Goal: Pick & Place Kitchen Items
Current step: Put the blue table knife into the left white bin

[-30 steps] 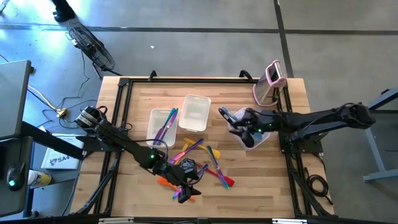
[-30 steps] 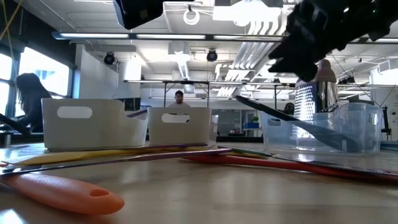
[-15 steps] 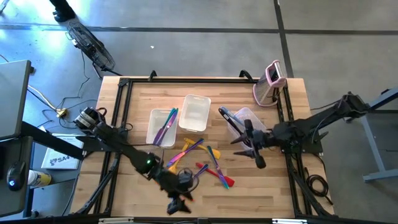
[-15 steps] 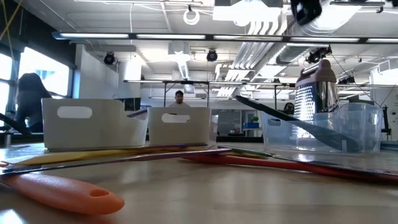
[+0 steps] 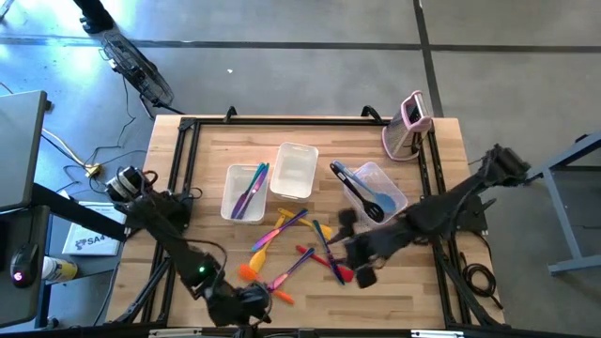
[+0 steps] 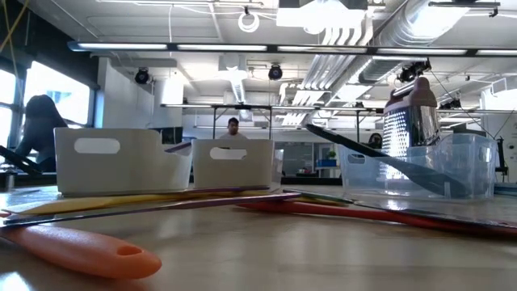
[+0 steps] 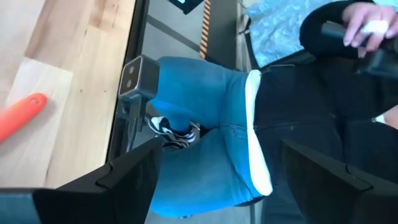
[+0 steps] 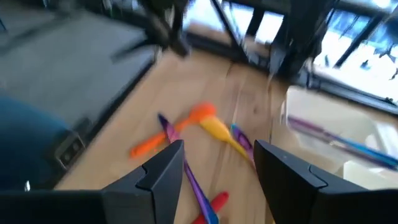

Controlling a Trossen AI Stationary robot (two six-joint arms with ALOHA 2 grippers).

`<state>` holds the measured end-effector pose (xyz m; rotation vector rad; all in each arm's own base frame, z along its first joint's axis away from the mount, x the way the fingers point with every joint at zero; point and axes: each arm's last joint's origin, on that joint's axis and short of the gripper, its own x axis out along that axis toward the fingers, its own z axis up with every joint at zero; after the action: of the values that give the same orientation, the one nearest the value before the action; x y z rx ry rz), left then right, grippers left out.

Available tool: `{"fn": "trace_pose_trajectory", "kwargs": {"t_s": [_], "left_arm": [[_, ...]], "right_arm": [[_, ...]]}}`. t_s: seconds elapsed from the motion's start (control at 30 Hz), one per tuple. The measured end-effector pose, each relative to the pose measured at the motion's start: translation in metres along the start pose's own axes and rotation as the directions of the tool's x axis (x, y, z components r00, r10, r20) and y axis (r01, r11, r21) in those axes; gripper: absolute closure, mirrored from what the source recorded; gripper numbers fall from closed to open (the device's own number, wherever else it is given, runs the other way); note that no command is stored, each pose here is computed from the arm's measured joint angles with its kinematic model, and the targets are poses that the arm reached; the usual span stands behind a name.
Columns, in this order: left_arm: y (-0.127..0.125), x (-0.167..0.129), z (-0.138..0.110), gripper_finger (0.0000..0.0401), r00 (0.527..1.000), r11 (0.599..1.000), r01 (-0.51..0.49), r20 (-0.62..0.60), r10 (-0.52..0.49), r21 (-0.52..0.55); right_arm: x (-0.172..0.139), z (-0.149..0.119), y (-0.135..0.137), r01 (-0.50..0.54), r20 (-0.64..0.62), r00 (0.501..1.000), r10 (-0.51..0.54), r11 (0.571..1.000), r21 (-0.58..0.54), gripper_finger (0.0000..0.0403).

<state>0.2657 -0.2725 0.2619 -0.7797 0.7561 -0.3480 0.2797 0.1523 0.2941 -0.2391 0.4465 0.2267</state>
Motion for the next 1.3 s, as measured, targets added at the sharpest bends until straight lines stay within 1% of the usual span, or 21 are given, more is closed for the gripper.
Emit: {"fn": "trace_pose_trajectory", "kwargs": {"t_s": [0.13,0.2,0.27,0.4,0.63,0.73,0.93,1.1,1.2,1.3], "left_arm": [[0.0,-0.001,-0.006,0.0091,0.999,0.999,-0.033,-0.004,0.033,-0.004],[0.004,-0.002,-0.005,0.0091,0.996,0.996,-0.087,0.027,0.087,-0.024],[0.009,-0.007,-0.003,0.0091,0.983,0.985,-0.165,0.074,0.169,-0.052],[0.016,-0.014,0.0,0.0091,0.95,0.959,-0.279,0.13,0.284,-0.052],[0.014,-0.04,0.006,0.0091,0.887,0.923,-0.382,0.266,0.377,-0.033],[0.013,-0.047,0.004,0.0091,0.862,0.905,-0.425,0.298,0.409,-0.011],[0.013,-0.049,-0.001,0.0091,0.856,0.895,-0.445,0.299,0.423,0.007],[0.014,-0.049,-0.002,0.0091,0.851,0.893,-0.45,0.299,0.432,-0.009],[0.014,-0.05,-0.002,0.0091,0.85,0.891,-0.454,0.296,0.436,-0.008],[0.015,-0.05,-0.002,0.0091,0.848,0.886,-0.464,0.289,0.445,-0.003]], "right_arm": [[0.039,0.004,0.001,-0.045,-0.158,0.987,0.039,0.998,-0.032,0.0215],[0.056,0.002,0.0,-0.067,-0.212,0.976,0.054,0.996,-0.052,0.0215],[0.073,-0.002,-0.001,-0.109,-0.254,0.963,0.089,0.992,-0.066,0.0215],[0.1,-0.014,-0.003,-0.155,-0.31,0.943,0.121,0.984,-0.087,0.0215],[0.129,-0.032,-0.004,-0.178,-0.378,0.921,0.092,0.964,-0.198,0.0215],[0.138,-0.038,-0.006,-0.181,-0.388,0.918,0.085,0.959,-0.218,0.0215],[0.152,-0.052,-0.011,-0.185,-0.413,0.906,0.089,0.962,-0.2,0.0215],[0.162,-0.06,-0.014,-0.243,-0.411,0.897,0.164,0.959,-0.149,0.0215],[0.163,-0.059,-0.016,-0.257,-0.394,0.9,0.184,0.956,-0.14,0.0215],[0.164,-0.061,-0.015,-0.269,-0.403,0.894,0.194,0.953,-0.138,0.0215]]}}
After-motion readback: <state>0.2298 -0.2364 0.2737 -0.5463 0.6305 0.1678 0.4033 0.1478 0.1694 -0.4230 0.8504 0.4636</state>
